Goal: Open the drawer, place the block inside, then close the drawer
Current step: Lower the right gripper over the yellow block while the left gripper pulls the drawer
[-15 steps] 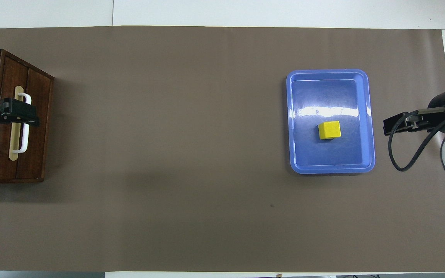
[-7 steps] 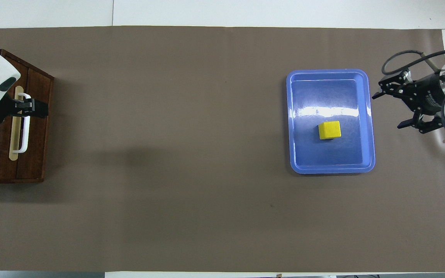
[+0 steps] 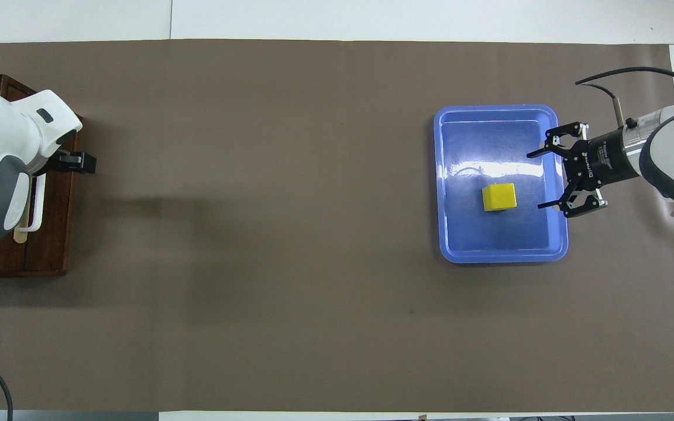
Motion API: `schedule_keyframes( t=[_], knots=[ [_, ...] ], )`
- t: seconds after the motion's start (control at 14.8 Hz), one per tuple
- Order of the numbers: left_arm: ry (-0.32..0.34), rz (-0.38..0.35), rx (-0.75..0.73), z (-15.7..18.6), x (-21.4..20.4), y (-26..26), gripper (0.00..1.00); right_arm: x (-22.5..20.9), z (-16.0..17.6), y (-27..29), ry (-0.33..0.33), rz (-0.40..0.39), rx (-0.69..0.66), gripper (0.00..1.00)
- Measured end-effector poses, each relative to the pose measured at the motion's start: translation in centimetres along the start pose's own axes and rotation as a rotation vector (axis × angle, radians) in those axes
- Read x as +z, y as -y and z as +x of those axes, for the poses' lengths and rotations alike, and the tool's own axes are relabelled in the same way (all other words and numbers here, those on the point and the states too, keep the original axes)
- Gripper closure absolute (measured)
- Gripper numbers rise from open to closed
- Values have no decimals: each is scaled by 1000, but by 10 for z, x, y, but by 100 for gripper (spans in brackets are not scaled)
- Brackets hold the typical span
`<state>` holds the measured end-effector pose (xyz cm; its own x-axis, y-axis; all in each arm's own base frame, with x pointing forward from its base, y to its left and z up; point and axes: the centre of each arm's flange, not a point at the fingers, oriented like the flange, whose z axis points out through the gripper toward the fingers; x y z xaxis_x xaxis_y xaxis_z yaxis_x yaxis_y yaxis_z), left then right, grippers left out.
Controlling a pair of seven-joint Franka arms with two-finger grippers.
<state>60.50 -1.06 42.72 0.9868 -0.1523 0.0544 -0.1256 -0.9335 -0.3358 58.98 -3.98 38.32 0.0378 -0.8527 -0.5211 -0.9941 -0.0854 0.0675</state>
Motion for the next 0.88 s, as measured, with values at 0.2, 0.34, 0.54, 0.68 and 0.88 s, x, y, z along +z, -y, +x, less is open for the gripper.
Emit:
schedule_keyframes(
  t=[0.2,0.34,0.54,0.68,0.88],
  knots=[
    [-9,-5,7,-3,12,5,0,31,37,-13,83,-16,17,0],
    [-12,-10,12,-6,20,3,0,44,53,-17,108,-10,9,0],
    [-13,-14,15,-9,26,1,0,49,57,-14,96,8,-18,0],
    [-14,-18,20,-9,32,-2,0,47,56,-11,84,33,-41,0],
    [-14,-24,43,-7,38,-15,0,44,55,-4,88,98,-70,0]
  ],
)
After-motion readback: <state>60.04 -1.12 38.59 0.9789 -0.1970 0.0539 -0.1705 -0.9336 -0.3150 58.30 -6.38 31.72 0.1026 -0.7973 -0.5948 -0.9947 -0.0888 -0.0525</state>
